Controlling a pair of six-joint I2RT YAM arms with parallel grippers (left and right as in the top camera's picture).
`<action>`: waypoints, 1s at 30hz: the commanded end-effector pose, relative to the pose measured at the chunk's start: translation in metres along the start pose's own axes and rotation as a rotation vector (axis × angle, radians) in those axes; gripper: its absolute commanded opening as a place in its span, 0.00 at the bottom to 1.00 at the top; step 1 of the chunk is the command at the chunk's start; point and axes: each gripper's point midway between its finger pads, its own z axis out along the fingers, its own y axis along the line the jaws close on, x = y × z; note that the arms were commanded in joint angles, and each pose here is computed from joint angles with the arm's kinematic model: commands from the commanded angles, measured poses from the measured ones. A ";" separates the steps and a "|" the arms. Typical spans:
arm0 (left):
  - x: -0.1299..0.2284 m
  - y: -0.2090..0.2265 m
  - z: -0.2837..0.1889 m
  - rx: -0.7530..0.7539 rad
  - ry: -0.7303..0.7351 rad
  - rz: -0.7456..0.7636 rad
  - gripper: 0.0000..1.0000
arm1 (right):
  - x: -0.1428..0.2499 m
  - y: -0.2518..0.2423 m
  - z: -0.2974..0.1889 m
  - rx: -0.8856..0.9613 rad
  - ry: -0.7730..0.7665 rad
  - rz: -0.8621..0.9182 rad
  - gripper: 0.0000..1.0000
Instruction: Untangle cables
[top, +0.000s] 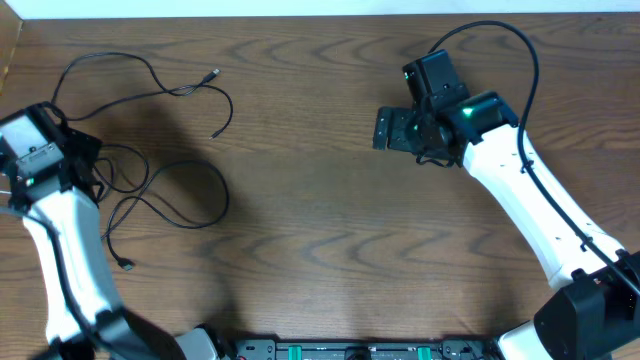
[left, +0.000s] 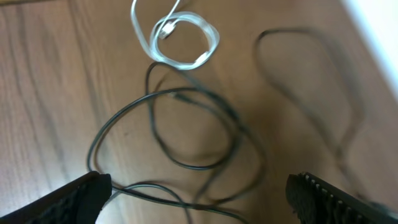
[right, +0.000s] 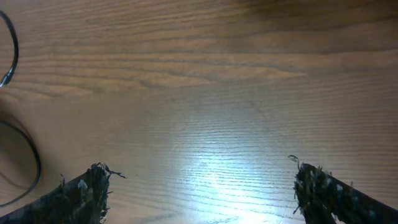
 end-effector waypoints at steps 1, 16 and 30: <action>0.008 0.009 0.023 -0.080 0.029 0.043 0.95 | 0.008 0.007 0.003 -0.004 0.019 -0.034 0.93; 0.034 -0.029 0.061 0.083 0.145 0.033 0.76 | 0.013 0.023 0.003 -0.025 0.010 -0.071 0.95; 0.061 -0.016 0.082 0.022 0.235 0.074 0.08 | 0.013 0.024 0.003 -0.028 0.008 -0.074 0.95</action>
